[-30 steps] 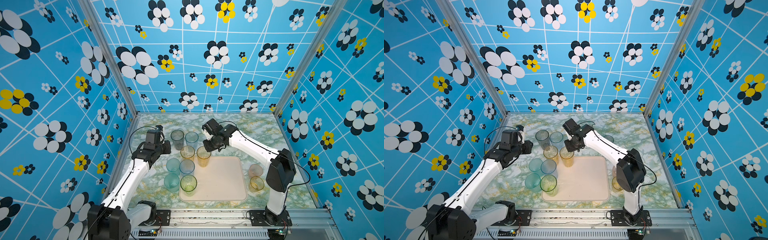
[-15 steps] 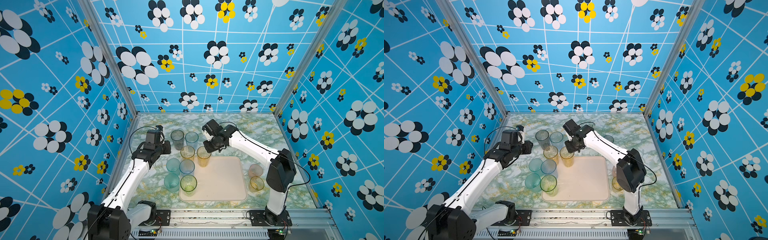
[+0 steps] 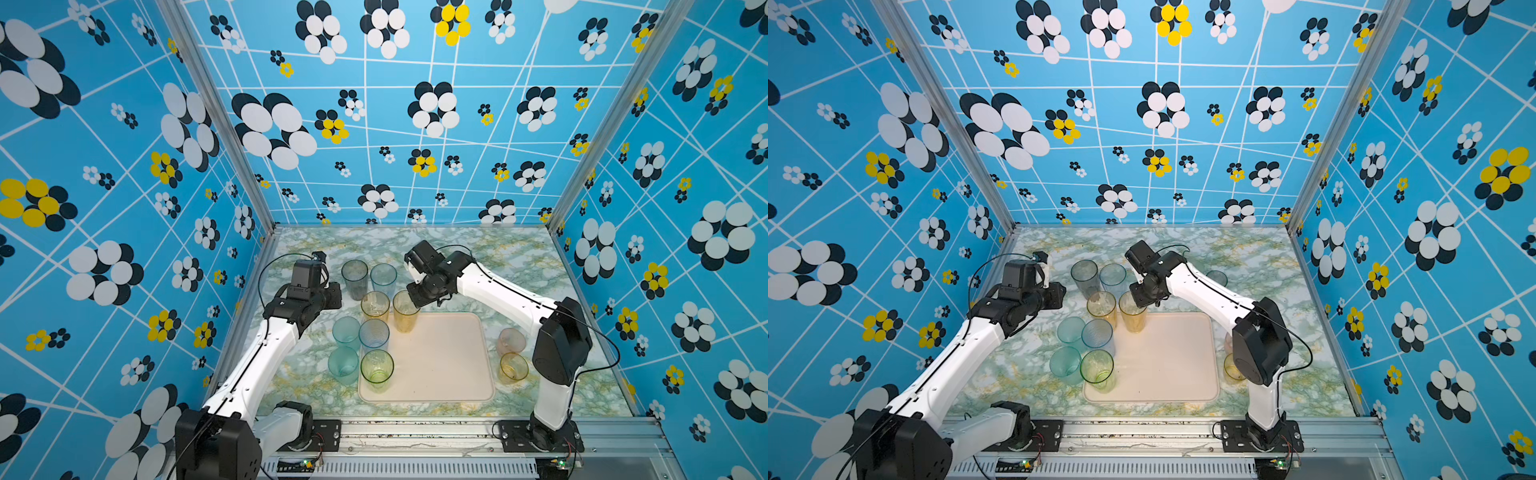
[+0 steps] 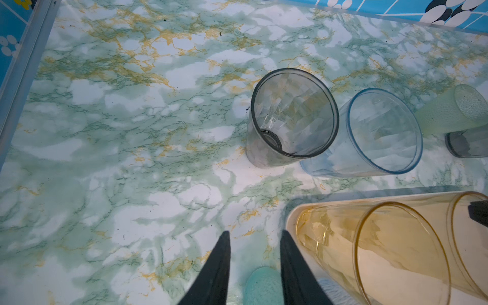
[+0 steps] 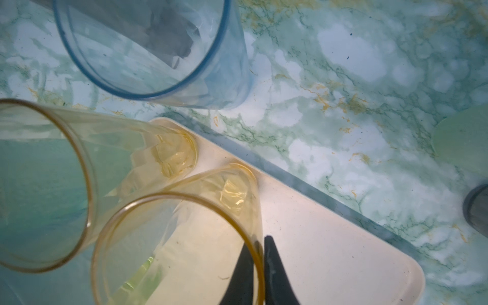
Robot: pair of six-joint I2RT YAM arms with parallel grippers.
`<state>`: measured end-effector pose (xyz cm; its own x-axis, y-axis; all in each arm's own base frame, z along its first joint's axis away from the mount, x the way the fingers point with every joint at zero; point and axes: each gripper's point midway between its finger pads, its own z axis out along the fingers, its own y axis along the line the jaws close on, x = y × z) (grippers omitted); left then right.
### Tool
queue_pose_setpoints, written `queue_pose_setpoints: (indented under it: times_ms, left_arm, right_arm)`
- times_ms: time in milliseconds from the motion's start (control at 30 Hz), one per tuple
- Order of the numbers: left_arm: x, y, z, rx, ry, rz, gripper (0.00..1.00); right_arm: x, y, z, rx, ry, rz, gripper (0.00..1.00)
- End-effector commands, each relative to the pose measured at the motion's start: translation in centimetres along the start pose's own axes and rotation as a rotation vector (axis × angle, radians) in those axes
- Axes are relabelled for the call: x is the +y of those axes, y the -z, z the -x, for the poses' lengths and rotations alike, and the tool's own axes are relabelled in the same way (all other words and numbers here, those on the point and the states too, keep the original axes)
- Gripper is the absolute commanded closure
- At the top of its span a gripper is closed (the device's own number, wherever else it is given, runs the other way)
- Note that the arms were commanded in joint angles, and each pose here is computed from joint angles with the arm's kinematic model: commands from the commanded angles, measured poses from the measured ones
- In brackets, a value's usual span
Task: Place the glasses into the tray
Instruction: Place the glass on the tray.
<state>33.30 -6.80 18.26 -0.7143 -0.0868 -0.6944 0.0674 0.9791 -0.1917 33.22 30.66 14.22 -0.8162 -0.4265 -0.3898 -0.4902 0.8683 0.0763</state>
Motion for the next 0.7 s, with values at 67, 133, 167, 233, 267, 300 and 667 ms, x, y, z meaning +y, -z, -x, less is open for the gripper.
queue_pose_setpoints:
  times_ms: [67, 133, 167, 233, 267, 300, 667]
  left_arm:
    - [0.19, 0.5, 1.18, -0.02, -0.013, 0.007, 0.66]
    - [0.14, 0.51, 1.18, -0.021, -0.014, 0.005, 0.66]
    - [0.14, 0.49, 1.17, -0.02, -0.014, 0.006, 0.66]
    - [0.15, 0.49, 1.21, -0.022, -0.012, 0.006, 0.66]
    - [0.16, 0.48, 1.19, -0.021, -0.012, 0.005, 0.66]
    - [0.11, 0.45, 1.13, -0.019, -0.012, 0.003, 0.66]
    - [0.15, 0.53, 1.06, -0.02, -0.014, 0.005, 0.66]
  right_arm:
    - [0.05, 1.1, 0.3, -0.038, -0.006, -0.01, 0.89]
    - [0.1, 1.39, 0.51, -0.05, -0.005, -0.011, 0.89]
    - [0.14, 1.47, 0.57, -0.055, -0.006, -0.01, 0.89]
    - [0.13, 1.62, 0.72, -0.062, -0.005, -0.012, 0.89]
    - [0.12, 1.62, 0.76, -0.065, -0.007, -0.012, 0.89]
    - [0.18, 1.68, 0.81, -0.068, -0.007, -0.013, 0.89]
    - [0.18, 1.58, 1.0, -0.077, -0.009, -0.021, 0.88]
